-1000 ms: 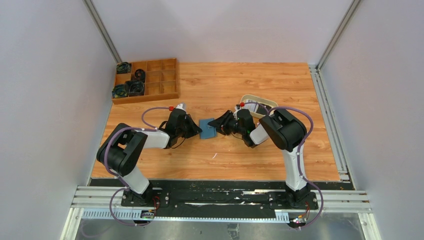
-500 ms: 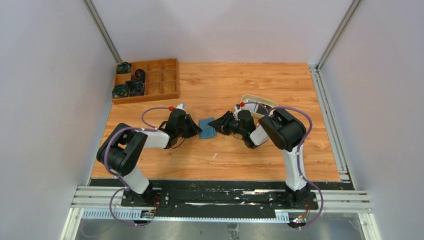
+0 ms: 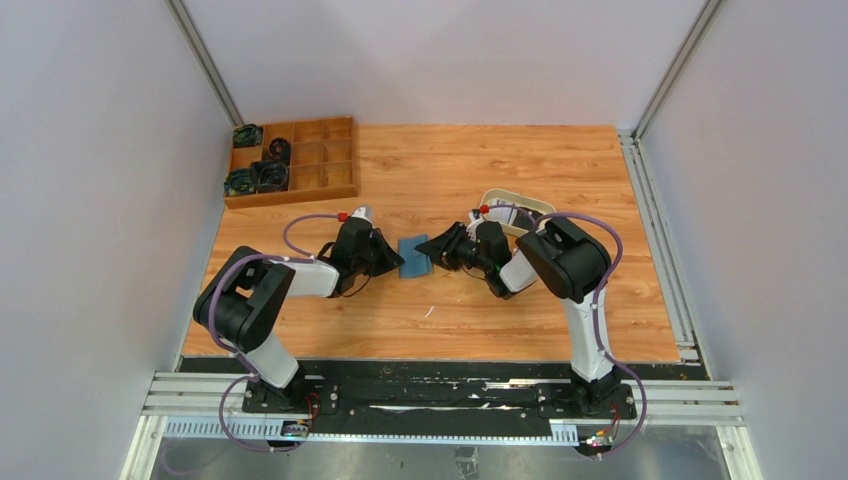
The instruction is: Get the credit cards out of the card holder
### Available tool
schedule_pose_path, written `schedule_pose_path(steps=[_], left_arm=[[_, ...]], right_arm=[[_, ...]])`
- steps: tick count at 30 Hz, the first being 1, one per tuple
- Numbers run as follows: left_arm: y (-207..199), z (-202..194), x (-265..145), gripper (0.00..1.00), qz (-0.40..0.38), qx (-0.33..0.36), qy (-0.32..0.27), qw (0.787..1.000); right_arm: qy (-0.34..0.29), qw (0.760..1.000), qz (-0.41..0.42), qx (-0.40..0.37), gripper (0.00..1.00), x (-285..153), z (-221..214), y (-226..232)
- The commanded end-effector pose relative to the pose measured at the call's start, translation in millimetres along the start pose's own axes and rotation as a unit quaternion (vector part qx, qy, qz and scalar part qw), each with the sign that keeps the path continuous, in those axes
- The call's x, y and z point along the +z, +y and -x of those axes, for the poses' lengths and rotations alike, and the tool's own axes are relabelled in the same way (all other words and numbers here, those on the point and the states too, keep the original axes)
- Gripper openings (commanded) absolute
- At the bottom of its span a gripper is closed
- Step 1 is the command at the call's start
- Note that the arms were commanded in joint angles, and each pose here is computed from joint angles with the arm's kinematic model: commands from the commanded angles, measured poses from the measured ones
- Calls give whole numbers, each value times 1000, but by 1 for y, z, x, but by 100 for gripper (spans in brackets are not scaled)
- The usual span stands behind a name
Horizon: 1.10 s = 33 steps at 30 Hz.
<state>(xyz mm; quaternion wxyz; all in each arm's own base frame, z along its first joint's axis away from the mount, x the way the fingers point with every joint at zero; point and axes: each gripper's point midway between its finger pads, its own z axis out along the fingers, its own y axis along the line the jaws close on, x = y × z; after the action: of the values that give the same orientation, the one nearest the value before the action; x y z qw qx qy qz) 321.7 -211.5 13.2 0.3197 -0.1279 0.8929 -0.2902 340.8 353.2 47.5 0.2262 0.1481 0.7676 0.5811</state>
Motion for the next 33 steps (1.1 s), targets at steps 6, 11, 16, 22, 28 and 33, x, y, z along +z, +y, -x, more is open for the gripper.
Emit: schedule_pose_path(steps=[6,11,16,22,28,33], left_arm=[[104,-82,-24,0,180,19,129,975],[104,-82,-24,0,181,19,129,975],[104,-82,-25,0,180,19,129,975],[103,-81,-25,0,179,20,129,975],[102,-81,-24,0,177,21,128,976],[102,-81,-24,0,177,21,129,975]], right_arm=[[37,998,29,-33,31,3,-24,16],[43,998,22,-50,31,4,-27,18],[44,997,15,-57,29,5,-28,17],[42,997,17,-55,29,7,-26,18],[33,997,40,-65,34,7,-22,33],[33,995,54,-74,36,2,-24,39]])
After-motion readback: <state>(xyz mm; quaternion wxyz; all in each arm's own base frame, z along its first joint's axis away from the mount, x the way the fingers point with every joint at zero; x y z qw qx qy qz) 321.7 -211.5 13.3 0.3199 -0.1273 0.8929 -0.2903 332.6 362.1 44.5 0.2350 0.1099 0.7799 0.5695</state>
